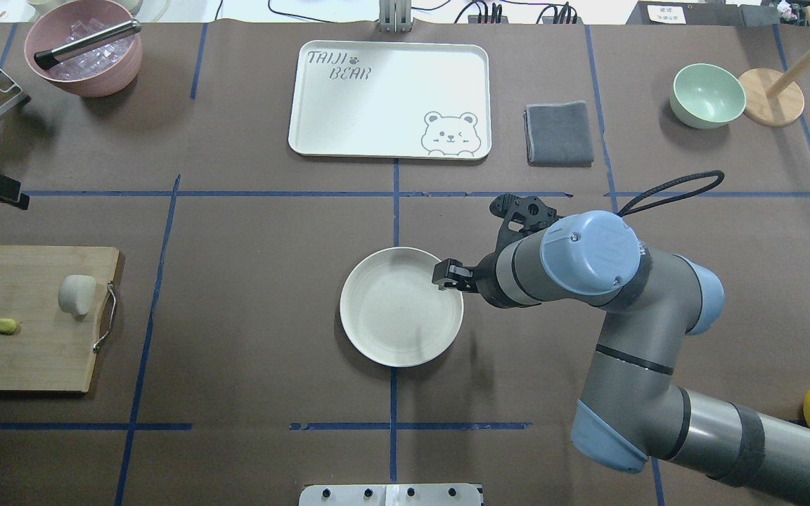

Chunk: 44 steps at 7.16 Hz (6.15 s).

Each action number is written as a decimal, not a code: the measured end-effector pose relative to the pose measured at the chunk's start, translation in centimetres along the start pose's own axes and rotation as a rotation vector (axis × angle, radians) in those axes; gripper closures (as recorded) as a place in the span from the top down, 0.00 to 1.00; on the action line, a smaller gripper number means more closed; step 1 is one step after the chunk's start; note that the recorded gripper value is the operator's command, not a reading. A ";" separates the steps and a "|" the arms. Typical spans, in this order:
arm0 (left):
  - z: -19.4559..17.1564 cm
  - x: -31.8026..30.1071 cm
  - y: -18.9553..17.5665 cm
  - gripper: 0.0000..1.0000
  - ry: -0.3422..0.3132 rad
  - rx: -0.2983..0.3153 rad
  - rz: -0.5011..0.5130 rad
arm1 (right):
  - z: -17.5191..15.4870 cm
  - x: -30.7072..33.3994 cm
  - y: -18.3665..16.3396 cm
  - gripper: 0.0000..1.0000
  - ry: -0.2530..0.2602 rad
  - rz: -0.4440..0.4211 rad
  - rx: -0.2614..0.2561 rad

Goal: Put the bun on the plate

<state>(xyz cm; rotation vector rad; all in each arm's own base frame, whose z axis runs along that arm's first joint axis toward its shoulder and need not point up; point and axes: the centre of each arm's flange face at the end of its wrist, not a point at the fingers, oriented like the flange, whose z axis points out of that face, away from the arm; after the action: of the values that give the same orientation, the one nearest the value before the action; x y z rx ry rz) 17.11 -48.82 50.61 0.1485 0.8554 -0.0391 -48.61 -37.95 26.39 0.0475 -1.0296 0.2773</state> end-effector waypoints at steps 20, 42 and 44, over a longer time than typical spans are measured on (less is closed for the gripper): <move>6.3 9.5 11.2 0.29 -0.064 0.021 -0.024 | -14.0 9.6 -14.3 1.00 0.198 -0.197 -0.013; 1.6 49.9 3.3 1.00 -0.081 -0.030 -0.089 | -27.6 50.5 -26.0 1.00 0.188 -0.359 -0.107; -2.0 38.5 -2.0 1.00 -0.108 -0.062 -0.031 | -27.7 54.5 -26.6 1.00 0.173 -0.358 -0.119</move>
<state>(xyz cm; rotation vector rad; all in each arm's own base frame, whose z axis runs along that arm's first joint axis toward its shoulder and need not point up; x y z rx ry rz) 40.63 -49.49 20.04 0.0747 0.7505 -0.0489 7.68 -47.70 60.86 0.0971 -0.8459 -0.1044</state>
